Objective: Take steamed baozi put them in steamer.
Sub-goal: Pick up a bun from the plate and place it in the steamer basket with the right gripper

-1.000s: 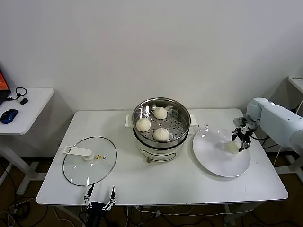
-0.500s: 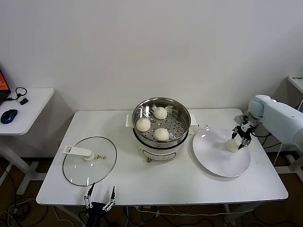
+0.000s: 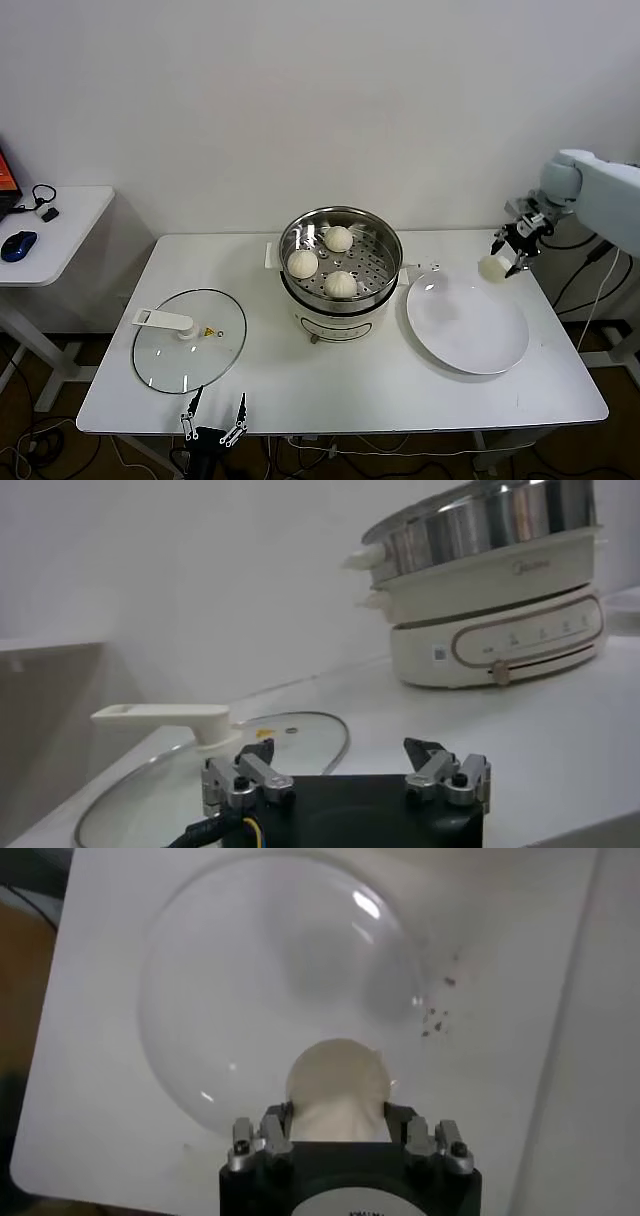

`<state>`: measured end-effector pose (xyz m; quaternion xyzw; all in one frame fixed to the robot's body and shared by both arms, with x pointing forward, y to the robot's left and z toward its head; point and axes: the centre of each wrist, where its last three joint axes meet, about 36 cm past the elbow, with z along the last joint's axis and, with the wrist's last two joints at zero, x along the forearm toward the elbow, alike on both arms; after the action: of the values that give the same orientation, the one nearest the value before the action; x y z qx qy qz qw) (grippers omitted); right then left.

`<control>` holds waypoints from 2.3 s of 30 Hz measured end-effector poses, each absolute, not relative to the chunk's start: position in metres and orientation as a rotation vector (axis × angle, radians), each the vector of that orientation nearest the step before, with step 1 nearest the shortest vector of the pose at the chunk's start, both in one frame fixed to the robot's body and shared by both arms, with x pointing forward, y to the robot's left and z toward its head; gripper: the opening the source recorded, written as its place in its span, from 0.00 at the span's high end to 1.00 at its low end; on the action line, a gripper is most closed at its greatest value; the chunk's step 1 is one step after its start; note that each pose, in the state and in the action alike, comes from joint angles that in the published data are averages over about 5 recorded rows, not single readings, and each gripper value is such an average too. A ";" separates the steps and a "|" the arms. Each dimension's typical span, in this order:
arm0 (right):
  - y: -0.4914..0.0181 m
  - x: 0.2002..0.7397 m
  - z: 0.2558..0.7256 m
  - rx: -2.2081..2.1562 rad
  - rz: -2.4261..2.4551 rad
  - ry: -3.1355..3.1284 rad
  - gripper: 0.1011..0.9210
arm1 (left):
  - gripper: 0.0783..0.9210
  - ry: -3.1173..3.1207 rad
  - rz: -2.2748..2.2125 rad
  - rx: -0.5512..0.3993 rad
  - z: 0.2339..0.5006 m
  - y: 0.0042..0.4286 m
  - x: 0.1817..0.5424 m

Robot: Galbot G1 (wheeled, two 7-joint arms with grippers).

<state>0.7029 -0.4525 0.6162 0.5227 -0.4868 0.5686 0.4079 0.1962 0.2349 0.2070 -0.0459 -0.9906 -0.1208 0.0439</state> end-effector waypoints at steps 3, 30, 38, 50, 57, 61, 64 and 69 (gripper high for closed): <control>-0.432 0.701 0.642 1.317 1.441 -1.274 0.34 | 0.12 -3.027 -0.369 -0.146 0.207 0.234 0.195; -0.244 0.708 0.709 1.398 1.422 -1.454 0.31 | 0.12 -3.038 -0.370 -0.110 0.211 0.241 0.199; -0.212 0.718 0.678 1.429 1.413 -1.450 0.31 | 0.12 -3.037 -0.367 -0.096 0.211 0.243 0.198; -0.203 0.718 0.620 1.454 1.359 -1.439 0.31 | 0.12 -3.027 -0.368 -0.095 0.209 0.244 0.196; -0.208 0.715 0.604 1.458 1.340 -1.434 0.31 | 0.12 -3.028 -0.370 -0.097 0.209 0.244 0.196; -0.212 0.714 0.603 1.452 1.336 -1.451 0.23 | 0.12 -3.029 -0.372 -0.099 0.209 0.244 0.196; -0.215 0.714 0.605 1.448 1.329 -1.466 0.15 | 0.12 -3.028 -0.373 -0.101 0.209 0.244 0.195; -0.221 0.714 0.614 1.445 1.321 -1.486 0.12 | 0.12 -3.029 -0.375 -0.104 0.210 0.243 0.194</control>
<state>0.7142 -0.2210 0.6138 0.5540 -0.5695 0.5063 0.3353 0.1943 0.2431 0.2098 -0.0341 -0.9909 -0.1228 0.0439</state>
